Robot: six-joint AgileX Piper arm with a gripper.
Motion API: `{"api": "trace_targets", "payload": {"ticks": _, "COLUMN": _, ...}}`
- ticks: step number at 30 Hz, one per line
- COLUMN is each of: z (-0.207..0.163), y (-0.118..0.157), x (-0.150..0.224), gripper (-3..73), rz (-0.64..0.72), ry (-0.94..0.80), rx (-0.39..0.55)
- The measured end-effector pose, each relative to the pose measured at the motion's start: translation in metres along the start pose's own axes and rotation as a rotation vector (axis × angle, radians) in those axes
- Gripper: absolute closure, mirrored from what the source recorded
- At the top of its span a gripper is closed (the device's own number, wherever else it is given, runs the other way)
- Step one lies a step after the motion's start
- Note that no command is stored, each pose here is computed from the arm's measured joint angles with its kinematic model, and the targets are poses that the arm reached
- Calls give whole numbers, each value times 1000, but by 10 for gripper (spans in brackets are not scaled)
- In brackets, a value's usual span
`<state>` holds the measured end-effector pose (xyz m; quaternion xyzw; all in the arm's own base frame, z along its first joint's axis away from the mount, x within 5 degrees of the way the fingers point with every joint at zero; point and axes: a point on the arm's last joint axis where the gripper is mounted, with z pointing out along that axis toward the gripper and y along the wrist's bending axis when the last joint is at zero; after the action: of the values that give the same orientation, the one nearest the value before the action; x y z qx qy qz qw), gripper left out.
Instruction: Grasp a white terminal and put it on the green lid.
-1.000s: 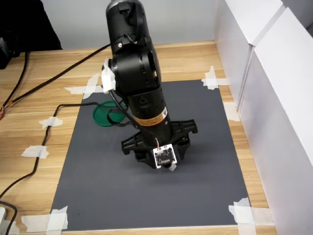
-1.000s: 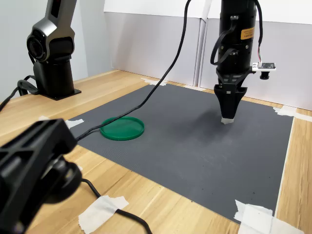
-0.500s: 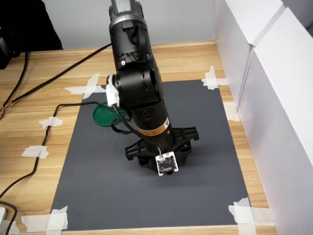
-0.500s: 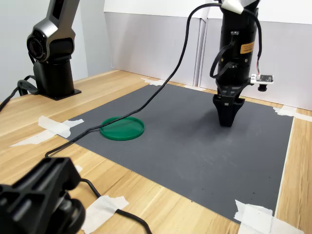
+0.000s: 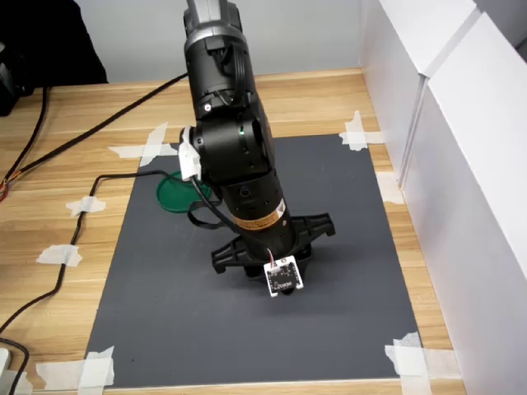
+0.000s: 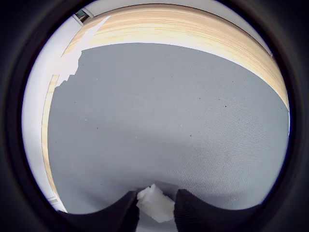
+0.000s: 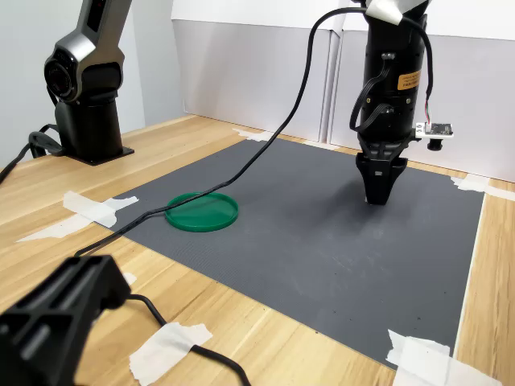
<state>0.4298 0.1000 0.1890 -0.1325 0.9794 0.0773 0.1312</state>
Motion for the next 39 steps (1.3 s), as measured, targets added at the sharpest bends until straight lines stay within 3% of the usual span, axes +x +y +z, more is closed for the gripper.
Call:
{"api": "trace_targets", "payload": {"ticks": 2, "z": 0, "y": 0, "x": 0, "gripper": 464, "rz": -1, "ry": -2, "rx": 1}}
{"api": "trace_targets", "payload": {"ticks": 8, "z": -7, "y": 1, "x": 0, "gripper": 466, "rz": 5, "ry": -1, "rx": 0}}
{"api": "trace_targets", "payload": {"ticks": 18, "z": -66, "y": 7, "x": 12, "gripper": 471, "rz": -27, "ry": -68, "rx": 31}}
{"api": "trace_targets", "payload": {"ticks": 28, "z": -91, "y": 0, "x": 108, "gripper": 502, "rz": -155, "ry": 46, "rx": 71}}
{"api": "trace_targets", "payload": {"ticks": 30, "z": -97, "y": -13, "x": 131, "gripper": 524, "rz": -146, "ry": 40, "rx": 92}}
{"api": "trace_targets", "payload": {"ticks": 33, "z": -104, "y": -34, "x": 156, "gripper": 616, "rz": -139, "ry": 28, "rx": 142}}
{"api": "trace_targets", "payload": {"ticks": 39, "z": -109, "y": -66, "x": 180, "gripper": 615, "rz": -140, "ry": 43, "rx": 189}}
